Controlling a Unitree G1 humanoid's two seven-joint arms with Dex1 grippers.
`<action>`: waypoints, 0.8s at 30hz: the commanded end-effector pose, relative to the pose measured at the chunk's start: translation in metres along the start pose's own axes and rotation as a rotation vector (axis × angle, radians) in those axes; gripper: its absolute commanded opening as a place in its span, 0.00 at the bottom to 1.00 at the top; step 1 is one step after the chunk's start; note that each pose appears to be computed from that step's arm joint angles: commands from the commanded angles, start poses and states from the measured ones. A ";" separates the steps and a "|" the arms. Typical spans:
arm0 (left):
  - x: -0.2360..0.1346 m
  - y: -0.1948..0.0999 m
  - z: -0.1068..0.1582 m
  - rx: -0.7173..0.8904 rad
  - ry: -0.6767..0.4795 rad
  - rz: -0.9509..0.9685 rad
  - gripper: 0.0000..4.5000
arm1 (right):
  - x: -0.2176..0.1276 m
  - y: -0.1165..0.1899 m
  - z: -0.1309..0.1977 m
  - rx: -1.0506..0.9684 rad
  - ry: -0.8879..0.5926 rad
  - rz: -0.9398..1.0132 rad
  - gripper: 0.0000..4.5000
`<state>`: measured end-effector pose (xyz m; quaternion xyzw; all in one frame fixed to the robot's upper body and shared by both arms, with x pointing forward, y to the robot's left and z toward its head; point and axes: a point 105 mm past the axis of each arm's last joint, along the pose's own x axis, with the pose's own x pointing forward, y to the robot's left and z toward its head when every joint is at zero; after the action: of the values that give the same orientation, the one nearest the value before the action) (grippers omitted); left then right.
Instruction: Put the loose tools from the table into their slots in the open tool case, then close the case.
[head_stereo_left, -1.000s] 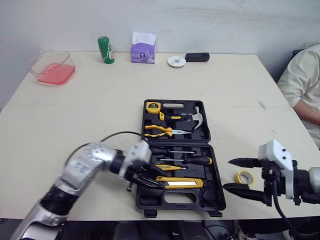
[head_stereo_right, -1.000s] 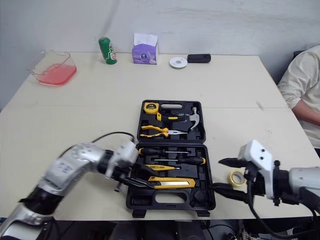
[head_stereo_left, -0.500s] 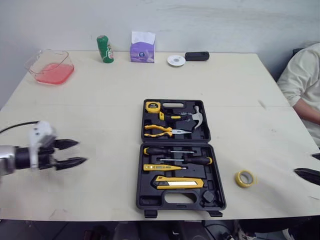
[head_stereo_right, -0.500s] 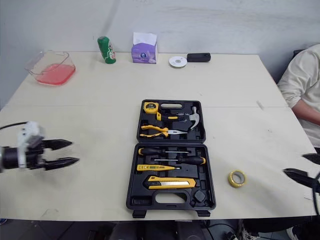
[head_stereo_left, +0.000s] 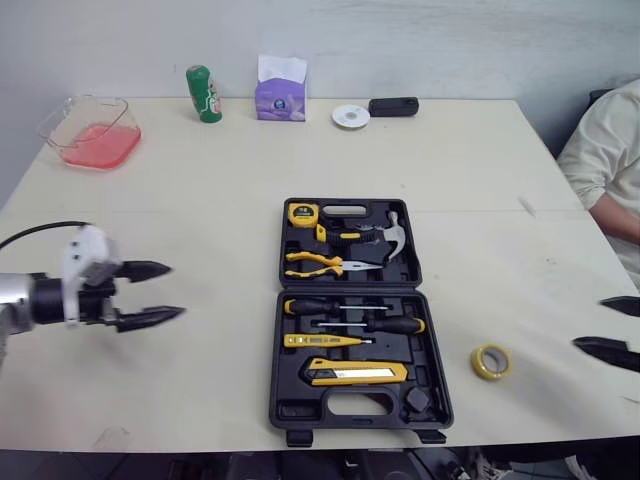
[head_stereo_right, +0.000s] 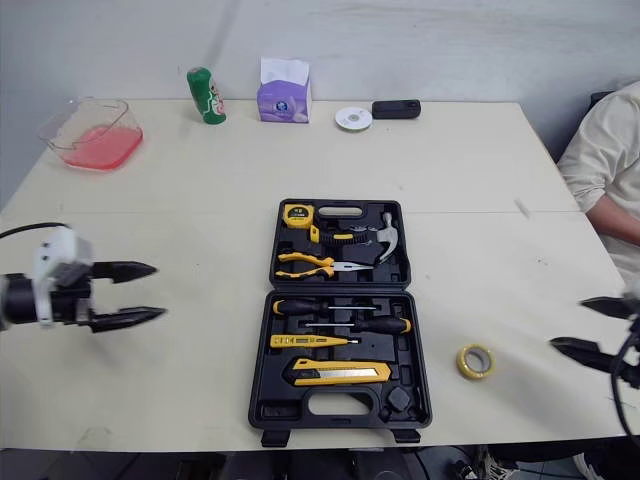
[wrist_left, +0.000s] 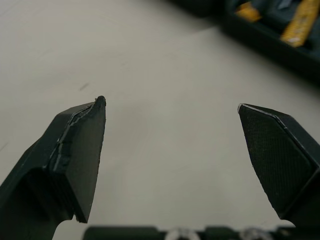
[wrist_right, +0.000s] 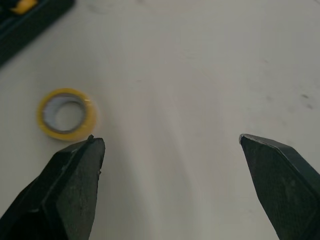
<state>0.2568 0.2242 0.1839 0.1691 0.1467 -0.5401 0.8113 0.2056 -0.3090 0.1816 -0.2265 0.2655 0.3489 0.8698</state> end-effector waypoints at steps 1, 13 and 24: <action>0.025 -0.025 0.038 0.100 -0.081 -0.165 0.99 | 0.007 0.019 0.025 -0.116 0.039 0.085 1.00; 0.100 -0.069 0.086 0.255 -0.270 -0.437 1.00 | 0.049 0.059 0.020 -0.359 0.197 0.281 0.72; 0.110 -0.083 0.094 0.310 -0.313 -0.506 1.00 | 0.065 0.054 0.000 -0.353 0.281 0.251 0.60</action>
<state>0.2338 0.0661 0.2063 0.1500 -0.0062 -0.7513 0.6426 0.2026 -0.2411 0.1253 -0.3717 0.3516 0.4652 0.7224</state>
